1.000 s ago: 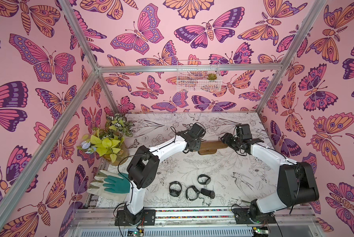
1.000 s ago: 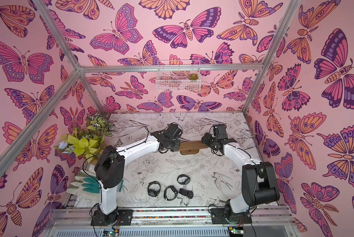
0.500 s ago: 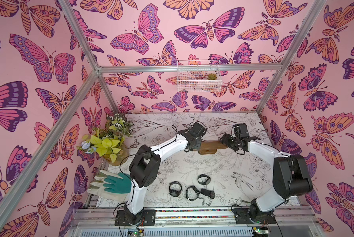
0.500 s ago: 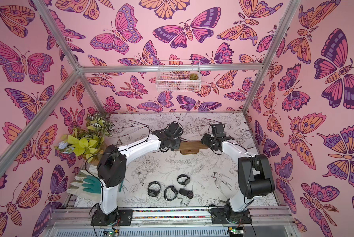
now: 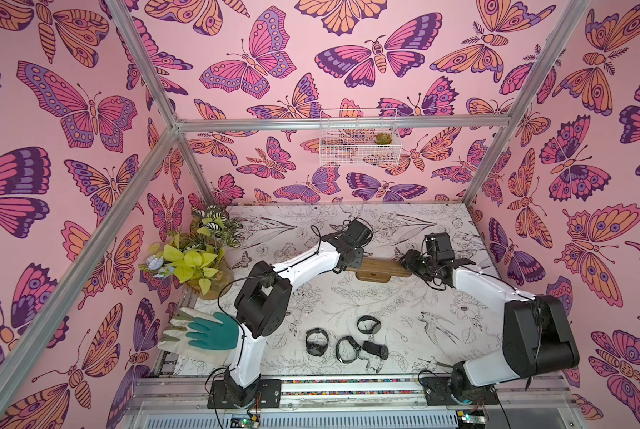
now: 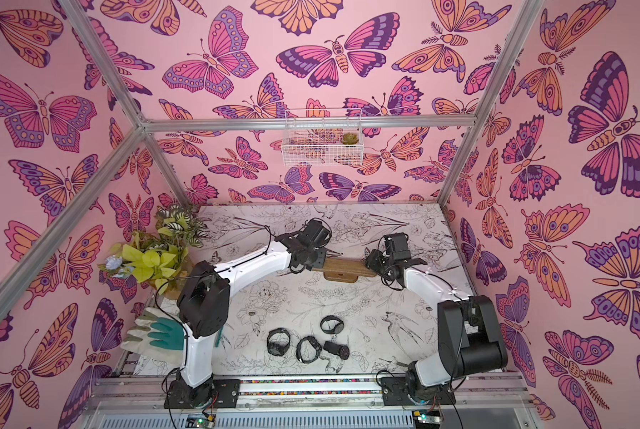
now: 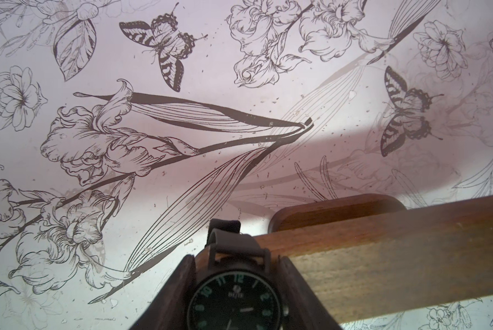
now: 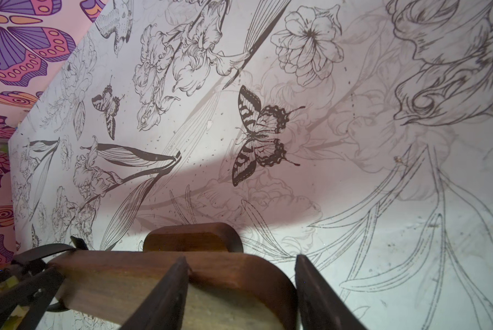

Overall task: Place watch on stand
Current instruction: Place the watch on the stand.

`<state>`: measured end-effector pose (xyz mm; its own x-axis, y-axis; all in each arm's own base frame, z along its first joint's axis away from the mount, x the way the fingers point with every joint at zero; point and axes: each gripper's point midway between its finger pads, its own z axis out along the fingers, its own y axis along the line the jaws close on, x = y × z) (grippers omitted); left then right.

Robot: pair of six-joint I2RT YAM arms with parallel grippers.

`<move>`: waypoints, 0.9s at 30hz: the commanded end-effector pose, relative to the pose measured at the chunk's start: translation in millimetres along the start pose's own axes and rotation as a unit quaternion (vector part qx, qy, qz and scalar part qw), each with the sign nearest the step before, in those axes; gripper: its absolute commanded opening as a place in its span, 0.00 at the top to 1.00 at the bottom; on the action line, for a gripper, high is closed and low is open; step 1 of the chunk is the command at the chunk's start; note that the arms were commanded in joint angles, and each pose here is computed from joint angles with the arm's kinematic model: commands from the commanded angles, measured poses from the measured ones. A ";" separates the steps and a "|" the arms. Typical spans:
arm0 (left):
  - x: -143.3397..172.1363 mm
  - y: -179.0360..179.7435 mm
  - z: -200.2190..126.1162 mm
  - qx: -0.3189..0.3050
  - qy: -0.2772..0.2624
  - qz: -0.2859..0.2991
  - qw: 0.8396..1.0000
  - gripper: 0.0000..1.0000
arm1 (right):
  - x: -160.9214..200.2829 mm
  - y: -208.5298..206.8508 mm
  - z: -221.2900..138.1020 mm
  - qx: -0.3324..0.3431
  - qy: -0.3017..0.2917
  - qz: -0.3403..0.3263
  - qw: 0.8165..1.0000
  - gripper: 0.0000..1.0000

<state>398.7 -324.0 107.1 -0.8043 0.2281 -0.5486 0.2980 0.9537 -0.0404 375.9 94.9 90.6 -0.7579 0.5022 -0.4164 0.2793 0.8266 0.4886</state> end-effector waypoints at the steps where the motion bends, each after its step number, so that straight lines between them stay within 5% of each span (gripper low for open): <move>1: 25.6 6.6 1.6 -0.006 0.037 0.001 0.999 0.50 | 17.3 -3.4 -0.8 0.008 0.017 0.017 1.000 0.40; 27: 33.6 -12.0 -17.3 0.032 0.039 0.007 0.999 0.44 | 14.9 -7.3 -5.0 0.023 0.005 0.015 1.000 0.41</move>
<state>377.5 -319.1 105.0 -0.8179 0.2398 -0.5229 0.3126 0.9484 -0.0540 370.6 94.4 88.8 -0.7422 0.5272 -0.4138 0.3146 0.8193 0.4794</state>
